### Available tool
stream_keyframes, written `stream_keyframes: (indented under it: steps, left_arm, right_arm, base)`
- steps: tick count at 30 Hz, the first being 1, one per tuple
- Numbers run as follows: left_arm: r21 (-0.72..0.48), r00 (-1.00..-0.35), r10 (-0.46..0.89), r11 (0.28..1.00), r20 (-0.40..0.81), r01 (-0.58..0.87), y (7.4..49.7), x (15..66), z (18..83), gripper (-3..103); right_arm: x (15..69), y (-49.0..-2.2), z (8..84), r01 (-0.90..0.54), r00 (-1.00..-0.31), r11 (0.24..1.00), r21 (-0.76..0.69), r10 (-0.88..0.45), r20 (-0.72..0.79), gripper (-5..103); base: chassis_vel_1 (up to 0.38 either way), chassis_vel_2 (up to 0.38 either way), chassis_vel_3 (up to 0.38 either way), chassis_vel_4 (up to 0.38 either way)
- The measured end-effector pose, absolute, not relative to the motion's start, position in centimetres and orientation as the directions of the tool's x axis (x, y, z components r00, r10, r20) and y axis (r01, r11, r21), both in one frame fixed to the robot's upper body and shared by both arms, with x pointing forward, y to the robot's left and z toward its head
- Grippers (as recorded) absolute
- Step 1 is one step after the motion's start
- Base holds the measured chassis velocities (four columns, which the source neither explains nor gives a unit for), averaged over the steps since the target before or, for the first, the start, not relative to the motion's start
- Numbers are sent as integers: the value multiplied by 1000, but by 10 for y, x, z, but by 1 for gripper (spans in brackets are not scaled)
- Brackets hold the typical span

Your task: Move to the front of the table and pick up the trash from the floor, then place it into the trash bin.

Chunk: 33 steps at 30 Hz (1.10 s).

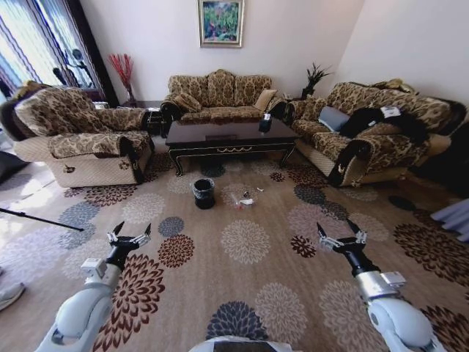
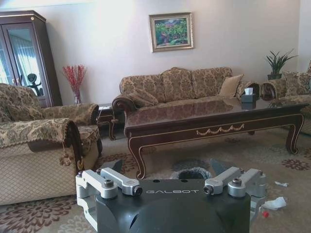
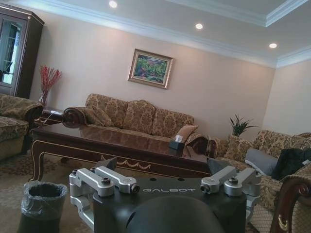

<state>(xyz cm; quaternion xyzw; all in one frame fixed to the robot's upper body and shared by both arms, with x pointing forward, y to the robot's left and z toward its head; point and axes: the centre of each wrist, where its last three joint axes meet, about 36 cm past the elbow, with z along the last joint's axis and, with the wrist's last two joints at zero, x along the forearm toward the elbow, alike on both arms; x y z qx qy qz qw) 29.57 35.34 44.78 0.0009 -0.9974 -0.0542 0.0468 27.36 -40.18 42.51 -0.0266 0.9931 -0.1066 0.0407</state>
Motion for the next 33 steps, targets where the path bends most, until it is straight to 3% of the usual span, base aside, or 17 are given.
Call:
stream_keyframes:
  steps: [33]
  left_arm:
    - [101,-994,-18,995,104,-8,353,293,443,100]
  right_arm:
    - [262,-401,408,-22,-998,983,-182,-32,-57,100]
  base:
    - [0,0,0,0]
